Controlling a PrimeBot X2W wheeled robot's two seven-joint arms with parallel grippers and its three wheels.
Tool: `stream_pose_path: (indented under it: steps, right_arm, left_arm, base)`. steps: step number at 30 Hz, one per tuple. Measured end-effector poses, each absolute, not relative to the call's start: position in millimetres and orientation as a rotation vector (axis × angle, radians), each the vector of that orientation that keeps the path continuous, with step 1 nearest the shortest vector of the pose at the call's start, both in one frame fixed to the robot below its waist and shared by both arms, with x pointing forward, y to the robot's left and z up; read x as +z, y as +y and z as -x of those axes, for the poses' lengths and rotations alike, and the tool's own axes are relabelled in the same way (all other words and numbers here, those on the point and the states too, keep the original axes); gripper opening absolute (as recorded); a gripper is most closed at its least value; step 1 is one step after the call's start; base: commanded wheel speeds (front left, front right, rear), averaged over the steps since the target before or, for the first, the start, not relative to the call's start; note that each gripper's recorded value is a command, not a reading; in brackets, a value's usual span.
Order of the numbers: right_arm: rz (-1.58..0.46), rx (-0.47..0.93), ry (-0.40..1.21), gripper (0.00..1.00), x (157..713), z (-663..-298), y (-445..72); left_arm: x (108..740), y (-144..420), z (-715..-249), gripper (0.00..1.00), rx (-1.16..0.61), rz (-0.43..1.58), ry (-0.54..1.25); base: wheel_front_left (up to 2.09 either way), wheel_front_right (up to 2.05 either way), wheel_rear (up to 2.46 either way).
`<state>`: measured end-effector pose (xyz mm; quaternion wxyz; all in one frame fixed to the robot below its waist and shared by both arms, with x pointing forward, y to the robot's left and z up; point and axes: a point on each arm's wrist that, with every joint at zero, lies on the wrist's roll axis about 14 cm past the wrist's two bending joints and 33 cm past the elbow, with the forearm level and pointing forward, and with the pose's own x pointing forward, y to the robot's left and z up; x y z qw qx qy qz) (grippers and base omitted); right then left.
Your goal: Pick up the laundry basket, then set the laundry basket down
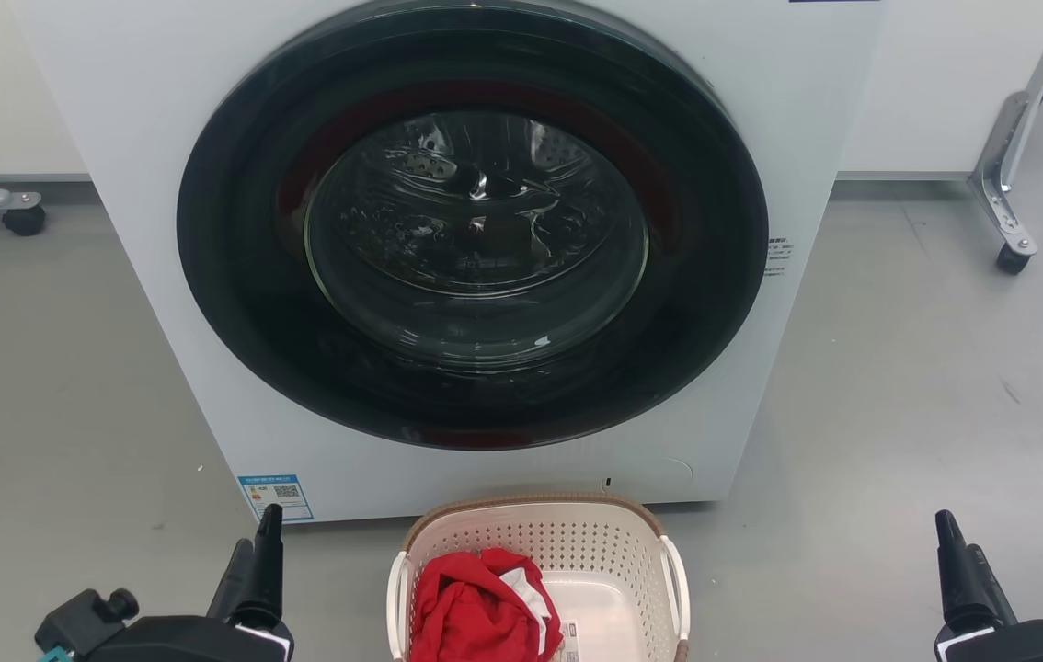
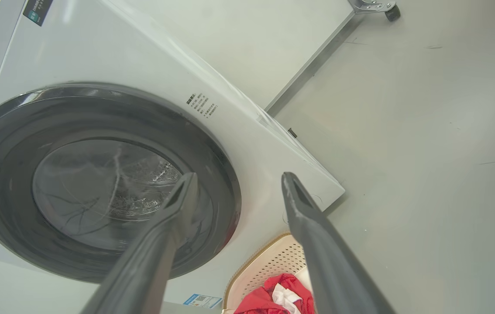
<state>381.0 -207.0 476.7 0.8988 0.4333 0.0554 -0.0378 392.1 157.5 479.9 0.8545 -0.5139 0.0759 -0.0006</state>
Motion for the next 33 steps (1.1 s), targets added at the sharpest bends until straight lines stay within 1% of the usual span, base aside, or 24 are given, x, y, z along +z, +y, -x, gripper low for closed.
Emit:
stream_pose_path:
  steps: [11, 33]
  right_arm:
    - [-0.659, -0.054, 0.115, 1.0, 479, -380, -206]
    - [-0.298, 0.001, 0.103, 1.0, 476, -377, -197]
  left_arm:
    - [484, 148, -394, 1.0, -0.052, 0.786, 0.159]
    - [493, 141, -390, 1.0, -0.081, 0.431, 0.082]
  base:
    - [0.0, 0.0, 0.0]
    - [0.0, 0.0, 0.0]
